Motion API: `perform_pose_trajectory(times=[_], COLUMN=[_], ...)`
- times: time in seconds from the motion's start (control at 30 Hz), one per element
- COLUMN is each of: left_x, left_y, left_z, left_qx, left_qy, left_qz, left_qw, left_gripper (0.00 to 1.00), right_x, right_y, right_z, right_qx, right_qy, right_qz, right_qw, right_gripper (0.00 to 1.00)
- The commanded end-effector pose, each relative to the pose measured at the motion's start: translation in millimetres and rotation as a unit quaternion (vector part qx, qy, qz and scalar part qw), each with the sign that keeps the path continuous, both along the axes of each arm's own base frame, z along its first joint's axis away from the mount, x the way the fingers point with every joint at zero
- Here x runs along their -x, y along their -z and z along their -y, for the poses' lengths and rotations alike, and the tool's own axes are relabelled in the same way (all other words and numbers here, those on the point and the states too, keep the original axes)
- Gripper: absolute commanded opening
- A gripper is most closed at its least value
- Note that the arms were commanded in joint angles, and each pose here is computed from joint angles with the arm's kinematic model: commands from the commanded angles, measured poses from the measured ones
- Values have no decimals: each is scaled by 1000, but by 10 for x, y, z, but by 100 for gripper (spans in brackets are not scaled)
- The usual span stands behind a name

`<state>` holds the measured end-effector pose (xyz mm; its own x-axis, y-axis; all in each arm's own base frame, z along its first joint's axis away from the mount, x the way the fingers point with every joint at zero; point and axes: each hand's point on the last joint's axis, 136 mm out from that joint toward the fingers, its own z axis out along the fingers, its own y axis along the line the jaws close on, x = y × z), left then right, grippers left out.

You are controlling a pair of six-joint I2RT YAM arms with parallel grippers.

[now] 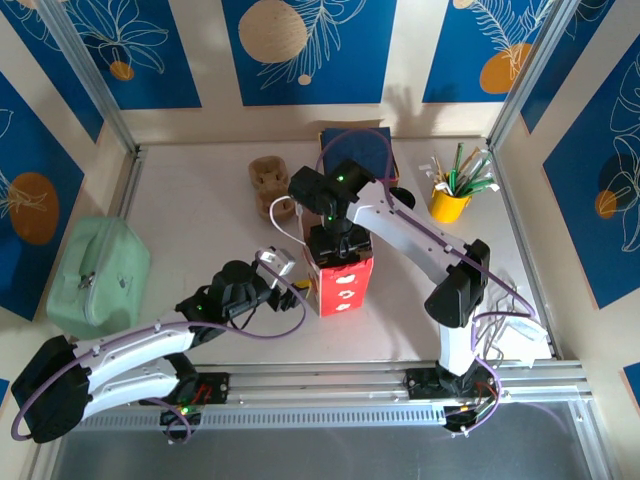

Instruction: Pack the takeout coffee

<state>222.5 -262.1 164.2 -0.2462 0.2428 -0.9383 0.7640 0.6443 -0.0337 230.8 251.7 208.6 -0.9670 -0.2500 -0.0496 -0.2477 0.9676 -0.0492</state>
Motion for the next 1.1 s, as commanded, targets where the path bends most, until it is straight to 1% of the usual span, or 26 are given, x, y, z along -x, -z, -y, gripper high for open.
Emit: perform_pose_trajectory(times=[0.0,0.43,0.83,1.07], left_x=[35,36,28,21], left_y=[2,5,12,-1], left_z=[6,-4,-10,-10], left_qx=[-2,-3,-2,-2], left_qy=[7,6,3,2], left_qz=[8,9,10,12], left_qw=[1000,1000,1000,1000], left_gripper=[79,79,80,80], right_x=[31,0,17,42], right_y=[-19,71,165,167], right_z=[20,-32,-6,-42], right_qx=[-13,-29,-23,-40], right_qy=[13,23,27,30], right_qz=[-6,-7,-7,1], right_qw=[1000,999,999,999], right_gripper=[66,66,65,63])
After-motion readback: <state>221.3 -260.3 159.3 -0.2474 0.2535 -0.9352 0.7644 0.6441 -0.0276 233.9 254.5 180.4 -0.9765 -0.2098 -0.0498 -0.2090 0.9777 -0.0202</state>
